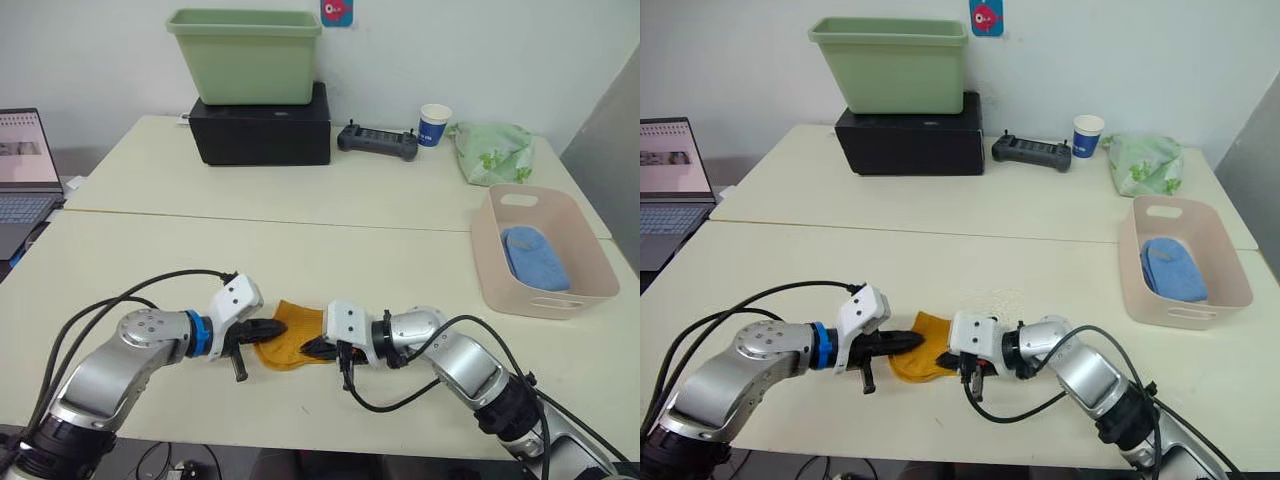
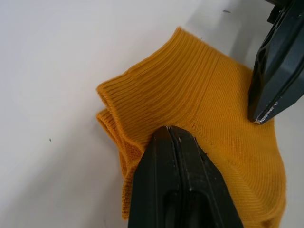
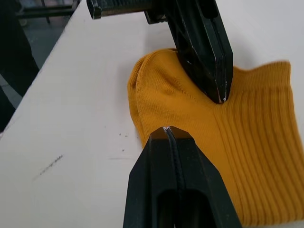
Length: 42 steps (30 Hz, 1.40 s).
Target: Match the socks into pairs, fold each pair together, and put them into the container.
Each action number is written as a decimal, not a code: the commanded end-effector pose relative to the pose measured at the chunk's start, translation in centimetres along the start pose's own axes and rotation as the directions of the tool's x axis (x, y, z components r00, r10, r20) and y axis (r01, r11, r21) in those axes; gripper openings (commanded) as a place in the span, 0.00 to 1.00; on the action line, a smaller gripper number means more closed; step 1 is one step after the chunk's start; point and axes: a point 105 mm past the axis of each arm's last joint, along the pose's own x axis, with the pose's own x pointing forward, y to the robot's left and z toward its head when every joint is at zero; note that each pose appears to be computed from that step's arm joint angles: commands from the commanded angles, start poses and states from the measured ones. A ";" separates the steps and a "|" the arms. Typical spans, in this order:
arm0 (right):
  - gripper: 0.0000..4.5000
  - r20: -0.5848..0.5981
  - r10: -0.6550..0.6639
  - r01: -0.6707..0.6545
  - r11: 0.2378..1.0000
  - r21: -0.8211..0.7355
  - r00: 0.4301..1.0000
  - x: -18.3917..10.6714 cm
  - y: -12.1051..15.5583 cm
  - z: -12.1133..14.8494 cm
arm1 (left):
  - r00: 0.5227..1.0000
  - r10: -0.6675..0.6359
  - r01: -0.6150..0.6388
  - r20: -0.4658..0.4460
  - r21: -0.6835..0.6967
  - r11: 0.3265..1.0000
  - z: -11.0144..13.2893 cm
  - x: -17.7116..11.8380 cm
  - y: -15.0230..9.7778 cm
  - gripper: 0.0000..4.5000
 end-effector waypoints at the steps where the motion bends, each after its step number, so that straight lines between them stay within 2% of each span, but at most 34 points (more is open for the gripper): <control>1: 0.01 -0.027 -0.002 0.002 1.000 -0.014 1.000 -1.2 0.5 -0.9 | 0.998 0.043 -0.043 -0.054 -0.001 0.999 -1.6 -0.1 0.4 0.00; 5: 0.01 -0.029 -0.053 0.053 0.999 0.010 0.998 -3.2 0.3 -1.5 | 0.998 0.039 -0.037 -0.043 0.042 0.998 -1.2 -0.4 0.5 0.00; 8: 0.01 0.058 -0.116 0.112 0.990 0.082 0.991 -4.6 -0.1 0.4 | 0.999 -0.019 0.016 0.042 0.074 0.997 1.5 -1.2 -0.1 0.00; 11: 0.01 0.085 -0.225 0.203 0.956 0.210 0.971 -5.7 -1.2 1.0 | 0.997 -0.064 0.059 0.051 0.094 0.994 3.0 -1.6 -0.3 0.00; 14: 0.01 0.040 -0.292 0.268 0.916 0.299 0.955 -6.1 -1.9 0.6 | 0.999 -0.042 0.041 0.001 0.107 0.993 2.1 -0.9 0.4 0.00; 16: 0.01 0.016 -0.285 0.263 0.904 0.337 0.958 -6.0 -1.8 0.4 | 0.998 -0.045 0.048 -0.036 0.098 0.994 1.0 -0.6 0.5 0.00; 19: 0.01 -0.014 -0.173 0.160 0.873 0.461 0.985 -5.3 -0.7 0.2 | 0.995 -0.052 0.058 -0.083 0.070 0.996 -0.8 -0.5 0.5 0.00; 20: 0.01 -0.032 -0.178 0.167 0.825 0.540 0.984 -5.2 -1.0 -0.2 | 0.993 -0.055 0.062 -0.102 0.067 0.996 -1.5 -0.5 0.5 0.00; 23: 0.22 -0.057 -0.181 0.171 0.715 0.678 0.982 -4.8 -1.3 -0.6 | 0.991 -0.051 0.058 -0.123 0.054 0.997 -2.8 -0.3 0.5 0.00; 30: 0.75 -0.084 -0.124 0.143 0.618 0.773 0.989 -3.0 -0.5 -0.9 | 0.991 -0.053 0.061 -0.122 0.063 0.996 -3.1 -0.3 0.4 0.00; 33: 0.98 -0.057 -0.121 0.117 0.583 0.804 0.991 -2.0 -0.8 -0.3 | 0.991 -0.050 0.058 -0.123 0.065 0.996 -3.2 -0.4 0.3 0.00; 42: 0.99 0.021 -0.113 0.033 0.459 0.888 0.993 1.7 -1.5 0.8 | 0.992 -0.029 0.037 -0.121 0.058 0.998 -3.3 -0.8 0.5 0.00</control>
